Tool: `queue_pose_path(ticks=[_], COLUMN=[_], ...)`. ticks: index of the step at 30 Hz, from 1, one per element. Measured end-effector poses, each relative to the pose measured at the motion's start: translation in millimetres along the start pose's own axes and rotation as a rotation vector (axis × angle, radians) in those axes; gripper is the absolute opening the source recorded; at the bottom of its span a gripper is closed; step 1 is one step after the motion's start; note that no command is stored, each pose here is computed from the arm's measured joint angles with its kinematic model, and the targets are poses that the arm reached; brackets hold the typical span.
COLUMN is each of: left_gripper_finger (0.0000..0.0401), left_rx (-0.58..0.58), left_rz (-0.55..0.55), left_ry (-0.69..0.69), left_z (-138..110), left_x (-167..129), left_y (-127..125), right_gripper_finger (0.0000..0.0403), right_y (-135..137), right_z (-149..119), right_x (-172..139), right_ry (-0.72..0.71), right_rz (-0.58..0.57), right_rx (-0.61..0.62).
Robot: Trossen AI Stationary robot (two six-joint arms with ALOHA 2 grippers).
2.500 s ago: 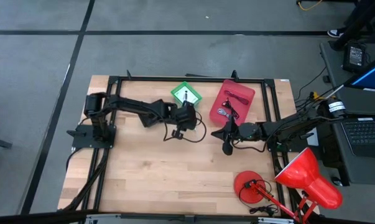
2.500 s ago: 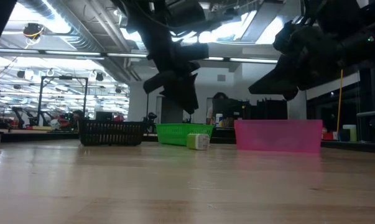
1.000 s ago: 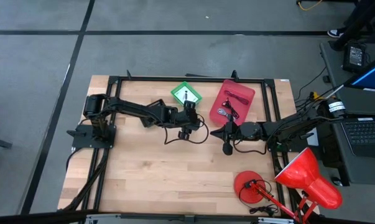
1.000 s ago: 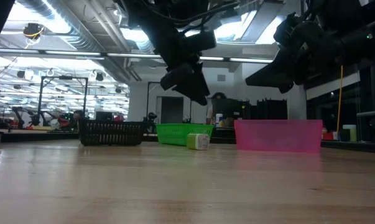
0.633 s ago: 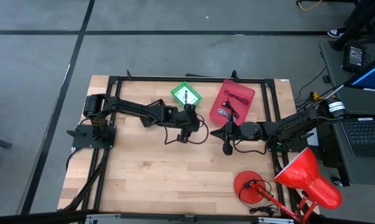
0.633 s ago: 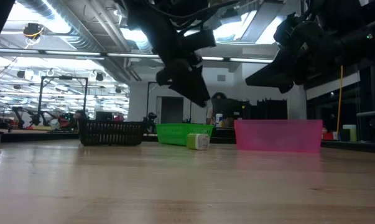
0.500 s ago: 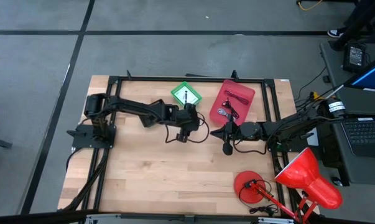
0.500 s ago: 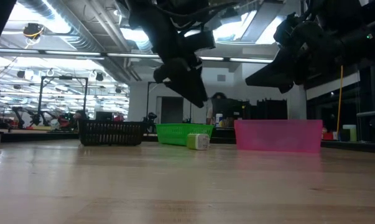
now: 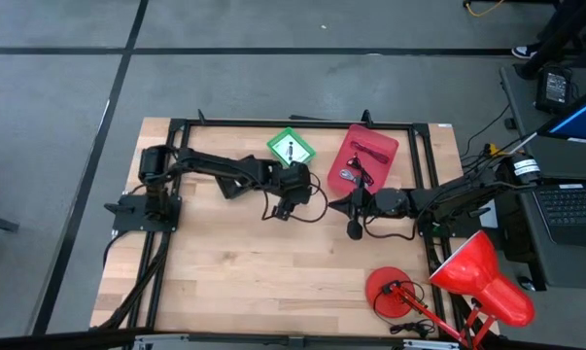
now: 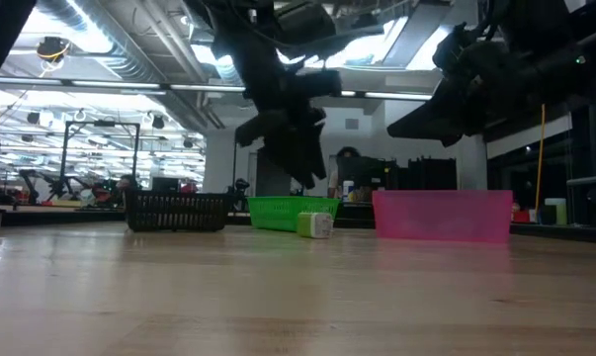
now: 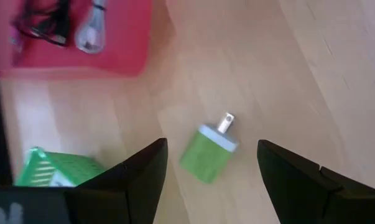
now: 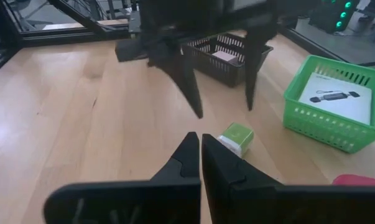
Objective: Pick and place items into bin
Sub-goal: Put the green charger adapter into the black bin
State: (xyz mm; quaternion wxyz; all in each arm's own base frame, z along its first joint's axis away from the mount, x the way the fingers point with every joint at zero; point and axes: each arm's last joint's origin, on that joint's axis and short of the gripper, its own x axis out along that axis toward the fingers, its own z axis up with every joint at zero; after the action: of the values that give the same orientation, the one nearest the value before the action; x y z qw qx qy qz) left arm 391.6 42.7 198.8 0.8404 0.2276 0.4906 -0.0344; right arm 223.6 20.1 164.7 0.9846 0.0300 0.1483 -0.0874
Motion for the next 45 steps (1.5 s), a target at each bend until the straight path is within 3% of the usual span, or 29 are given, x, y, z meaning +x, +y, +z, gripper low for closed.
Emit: queue_pose_path(ticks=[10,16,45], left_gripper_finger=[0.0243,0.0243,0.0236], left_rx=[0.049,0.053,-0.108], left_rz=[-0.008,0.005,-0.063], left_ry=[0.109,0.097,0.069], left_z=[-10.6,-10.5,-10.1], left_x=[36.5,47.5,48.1], left_y=[-9.5,-9.8,-13.1], right_gripper_finger=[0.0,0.0,0.0], right_y=[-1.1,-1.1,-1.2], right_z=[1.3,1.1,0.4], right_x=[0.4,0.4,0.4], right_ry=[-0.01,-0.008,-0.004], right_rz=[-0.004,-0.004,-0.005], right_rx=[0.004,0.004,0.003])
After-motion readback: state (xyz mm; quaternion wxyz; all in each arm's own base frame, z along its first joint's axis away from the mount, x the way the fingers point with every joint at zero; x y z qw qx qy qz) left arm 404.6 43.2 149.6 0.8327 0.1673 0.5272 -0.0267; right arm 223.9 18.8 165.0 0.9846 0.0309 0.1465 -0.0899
